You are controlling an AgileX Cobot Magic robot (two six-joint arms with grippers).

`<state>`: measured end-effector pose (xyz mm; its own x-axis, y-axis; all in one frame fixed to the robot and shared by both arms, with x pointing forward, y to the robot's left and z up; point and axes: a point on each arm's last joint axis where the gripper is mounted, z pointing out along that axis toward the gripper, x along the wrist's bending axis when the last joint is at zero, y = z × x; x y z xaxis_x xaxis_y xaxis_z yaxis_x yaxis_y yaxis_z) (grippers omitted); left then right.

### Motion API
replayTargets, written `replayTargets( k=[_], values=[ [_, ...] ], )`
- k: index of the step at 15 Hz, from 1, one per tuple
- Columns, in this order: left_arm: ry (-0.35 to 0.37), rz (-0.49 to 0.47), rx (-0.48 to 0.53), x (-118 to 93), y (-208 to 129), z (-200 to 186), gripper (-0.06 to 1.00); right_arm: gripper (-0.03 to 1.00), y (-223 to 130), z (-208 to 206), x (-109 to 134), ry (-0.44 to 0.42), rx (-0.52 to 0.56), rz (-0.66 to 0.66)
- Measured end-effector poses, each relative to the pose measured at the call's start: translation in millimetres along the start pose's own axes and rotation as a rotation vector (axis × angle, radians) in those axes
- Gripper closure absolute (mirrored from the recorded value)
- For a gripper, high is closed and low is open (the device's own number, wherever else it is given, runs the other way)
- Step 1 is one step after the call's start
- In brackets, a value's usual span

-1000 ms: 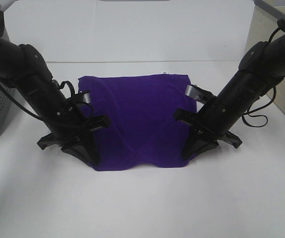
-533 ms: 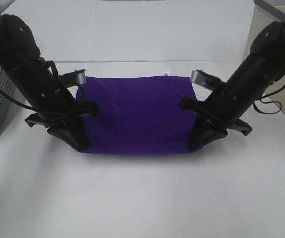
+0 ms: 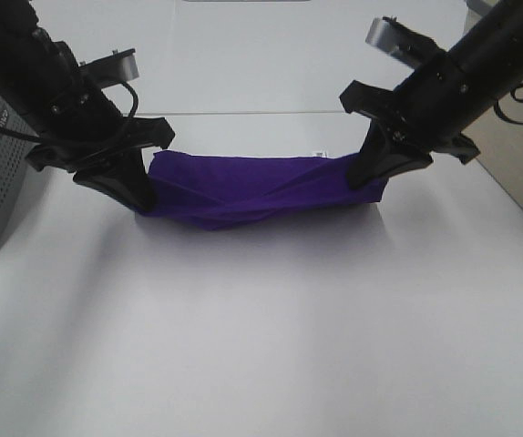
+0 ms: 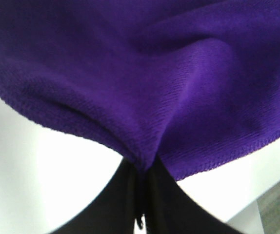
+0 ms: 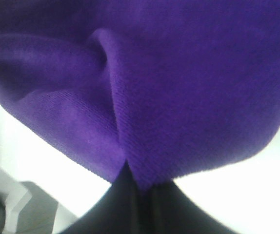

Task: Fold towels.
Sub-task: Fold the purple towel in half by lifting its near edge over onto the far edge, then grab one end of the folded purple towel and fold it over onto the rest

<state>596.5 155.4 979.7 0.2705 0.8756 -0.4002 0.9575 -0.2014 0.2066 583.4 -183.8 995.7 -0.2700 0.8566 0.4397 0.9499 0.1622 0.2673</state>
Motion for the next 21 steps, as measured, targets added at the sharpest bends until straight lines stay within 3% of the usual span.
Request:
replayTargets(
  k=[3,10,19,20,21],
  values=[
    [0.031,0.023,-0.169,0,29,-4,0.94,0.94,37,-2,-1,-0.031,-0.107,-0.033],
    [0.117,0.074,-0.232,29,85,49,0.94,0.94,99,52,-32,-0.106,-0.181,-0.051],
    [0.141,0.061,-0.275,55,108,93,0.93,0.92,104,104,-63,-0.155,-0.165,0.03],
    [0.141,0.061,-0.273,55,108,93,0.92,0.87,104,105,-64,-0.156,-0.162,0.031],
    [0.141,0.06,-0.272,55,108,94,0.83,0.77,104,106,-64,-0.155,-0.163,0.033]
  ],
)
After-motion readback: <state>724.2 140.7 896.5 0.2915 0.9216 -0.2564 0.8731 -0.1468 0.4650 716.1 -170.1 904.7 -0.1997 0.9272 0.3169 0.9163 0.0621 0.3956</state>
